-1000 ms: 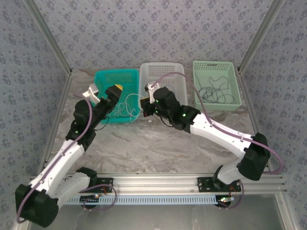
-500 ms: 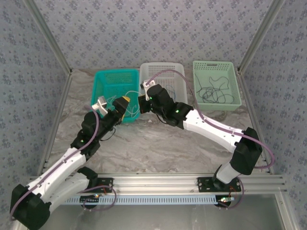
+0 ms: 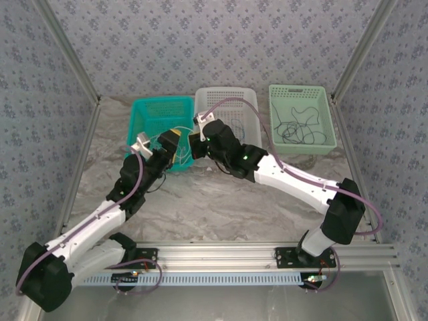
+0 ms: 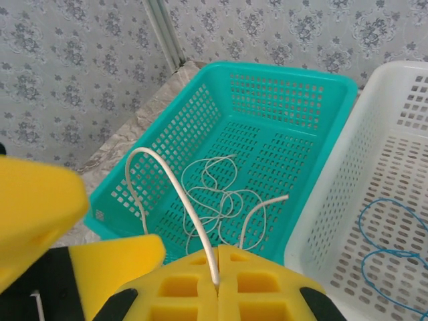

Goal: Untangle the cables

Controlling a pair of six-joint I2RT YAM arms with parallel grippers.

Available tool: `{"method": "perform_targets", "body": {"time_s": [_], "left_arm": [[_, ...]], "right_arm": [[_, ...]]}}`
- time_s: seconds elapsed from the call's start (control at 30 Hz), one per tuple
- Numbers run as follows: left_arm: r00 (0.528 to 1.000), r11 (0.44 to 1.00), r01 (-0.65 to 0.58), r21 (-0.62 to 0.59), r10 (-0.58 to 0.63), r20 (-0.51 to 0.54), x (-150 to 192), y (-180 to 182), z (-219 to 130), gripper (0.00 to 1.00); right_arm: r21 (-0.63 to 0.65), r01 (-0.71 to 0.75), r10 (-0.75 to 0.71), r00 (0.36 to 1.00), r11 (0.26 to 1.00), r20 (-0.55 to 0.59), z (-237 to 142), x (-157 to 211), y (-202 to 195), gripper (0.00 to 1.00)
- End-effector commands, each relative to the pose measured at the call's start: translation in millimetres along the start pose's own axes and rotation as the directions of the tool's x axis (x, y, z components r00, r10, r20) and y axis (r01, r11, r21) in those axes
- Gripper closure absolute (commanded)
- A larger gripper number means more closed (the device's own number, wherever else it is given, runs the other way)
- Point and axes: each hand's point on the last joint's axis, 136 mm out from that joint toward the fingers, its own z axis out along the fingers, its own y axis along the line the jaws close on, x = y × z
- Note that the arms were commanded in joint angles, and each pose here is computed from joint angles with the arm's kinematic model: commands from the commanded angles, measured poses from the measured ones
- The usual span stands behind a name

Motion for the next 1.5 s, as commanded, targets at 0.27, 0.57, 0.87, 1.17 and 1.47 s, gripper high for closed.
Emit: {"method": "perform_targets", "body": {"time_s": [0.27,0.57,0.87,1.17,1.47], "left_arm": [[0.988,0.994,0.057,0.088,-0.069,0.137,-27.5,-8.0,19.8,0.01],[0.975,0.993,0.066,0.098,-0.085,0.203,-43.9,-1.1,25.3,0.01],[0.97,0.992,0.082,0.091,-0.101,0.222,-53.8,7.8,27.6,0.02],[0.972,0.995,0.07,0.07,-0.084,0.218,-67.0,14.1,40.5,0.64],[0.974,1.0,0.006,0.03,-0.013,0.228,-111.3,11.4,43.8,1.0]], "right_arm": [[-0.064,-0.066,0.07,0.995,0.996,0.067,-20.2,-12.2,13.6,1.0],[-0.092,-0.094,0.101,0.993,0.991,0.069,-25.9,-7.7,15.2,1.0],[-0.117,-0.108,0.116,0.991,0.987,0.07,-25.7,-7.3,18.5,1.0],[-0.205,-0.079,0.094,0.993,0.976,0.065,-28.1,-9.8,34.9,1.0],[-0.14,-0.048,0.044,0.999,0.989,-0.03,-13.6,10.8,10.6,1.0]]}}
